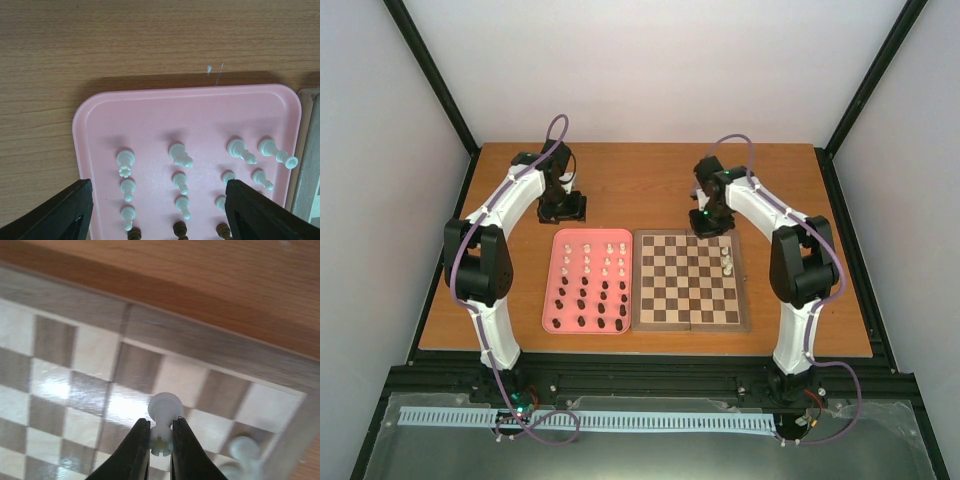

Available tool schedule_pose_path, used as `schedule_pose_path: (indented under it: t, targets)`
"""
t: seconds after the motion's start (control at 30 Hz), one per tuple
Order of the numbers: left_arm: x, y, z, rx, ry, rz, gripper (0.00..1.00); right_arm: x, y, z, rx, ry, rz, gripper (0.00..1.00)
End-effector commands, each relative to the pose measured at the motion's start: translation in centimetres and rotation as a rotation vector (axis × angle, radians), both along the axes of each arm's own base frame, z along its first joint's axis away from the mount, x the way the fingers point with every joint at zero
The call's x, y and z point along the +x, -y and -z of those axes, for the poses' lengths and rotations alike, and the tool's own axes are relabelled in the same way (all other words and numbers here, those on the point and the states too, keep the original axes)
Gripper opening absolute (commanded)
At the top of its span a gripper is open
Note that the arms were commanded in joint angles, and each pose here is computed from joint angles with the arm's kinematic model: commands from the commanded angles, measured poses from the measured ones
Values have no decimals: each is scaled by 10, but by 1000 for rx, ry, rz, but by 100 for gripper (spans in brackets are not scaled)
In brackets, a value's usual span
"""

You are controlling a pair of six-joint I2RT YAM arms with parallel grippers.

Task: Set up the chess pieces on the board
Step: Pick up the chess piece from the chessboard, then place the chess piece on the chessboard.

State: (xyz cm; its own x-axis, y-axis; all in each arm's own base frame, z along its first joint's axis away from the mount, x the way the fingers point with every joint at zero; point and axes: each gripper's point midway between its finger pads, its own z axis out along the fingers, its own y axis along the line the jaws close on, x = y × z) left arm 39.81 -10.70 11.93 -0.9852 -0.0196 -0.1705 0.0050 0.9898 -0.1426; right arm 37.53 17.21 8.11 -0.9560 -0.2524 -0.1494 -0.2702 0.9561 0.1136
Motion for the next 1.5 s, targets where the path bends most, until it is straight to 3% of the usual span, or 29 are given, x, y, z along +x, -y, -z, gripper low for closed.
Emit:
schedule_pose_path:
  t: [0.0,0.7,1.47]
  targets:
    - [2,-1,-1,1,10,-3,81,10,40,0,-48,-6,58,5]
    - [6,1,4,-1,-7,0,81,13,83,35,-84,-65,155,5]
    - [11,3,9,-2,-20,0,81,10,80,43,-56,-96,153,9]
